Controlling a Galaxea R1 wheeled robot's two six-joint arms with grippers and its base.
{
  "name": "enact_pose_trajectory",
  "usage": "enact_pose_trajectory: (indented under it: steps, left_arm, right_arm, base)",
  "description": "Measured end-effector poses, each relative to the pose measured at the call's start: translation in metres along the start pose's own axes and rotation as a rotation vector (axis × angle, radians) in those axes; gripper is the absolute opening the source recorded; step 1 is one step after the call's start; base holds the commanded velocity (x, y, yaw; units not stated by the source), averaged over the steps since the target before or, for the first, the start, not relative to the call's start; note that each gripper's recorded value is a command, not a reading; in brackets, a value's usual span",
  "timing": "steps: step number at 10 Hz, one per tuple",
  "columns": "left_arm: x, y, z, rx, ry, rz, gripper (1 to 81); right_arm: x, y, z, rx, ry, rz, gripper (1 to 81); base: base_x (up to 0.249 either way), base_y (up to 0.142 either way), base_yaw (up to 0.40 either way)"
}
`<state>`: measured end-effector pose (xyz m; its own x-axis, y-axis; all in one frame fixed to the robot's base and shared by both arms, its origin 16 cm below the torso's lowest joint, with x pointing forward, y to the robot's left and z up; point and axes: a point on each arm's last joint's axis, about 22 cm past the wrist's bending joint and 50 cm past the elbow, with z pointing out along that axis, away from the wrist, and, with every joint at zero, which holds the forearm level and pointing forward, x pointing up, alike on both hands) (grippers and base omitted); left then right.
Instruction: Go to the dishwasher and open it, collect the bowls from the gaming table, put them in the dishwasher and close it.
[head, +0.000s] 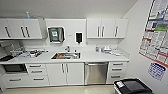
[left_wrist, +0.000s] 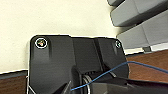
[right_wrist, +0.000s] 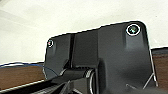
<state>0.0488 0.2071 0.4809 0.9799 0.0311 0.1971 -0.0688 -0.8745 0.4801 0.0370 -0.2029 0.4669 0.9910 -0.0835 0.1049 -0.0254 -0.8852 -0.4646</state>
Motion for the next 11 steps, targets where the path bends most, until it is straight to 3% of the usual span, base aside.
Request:
enact_pose_trajectory:
  steps: [11]
  left_arm:
    - [0.0019, -0.0014, -0.0003, 0.002, 0.002, 0.0, 81.1]
  right_arm:
    - [0.0003, -0.0024, 0.0011, 0.003, 0.0, -0.002, 81.1]
  base:
    - [0.108, 0.0, 0.0]
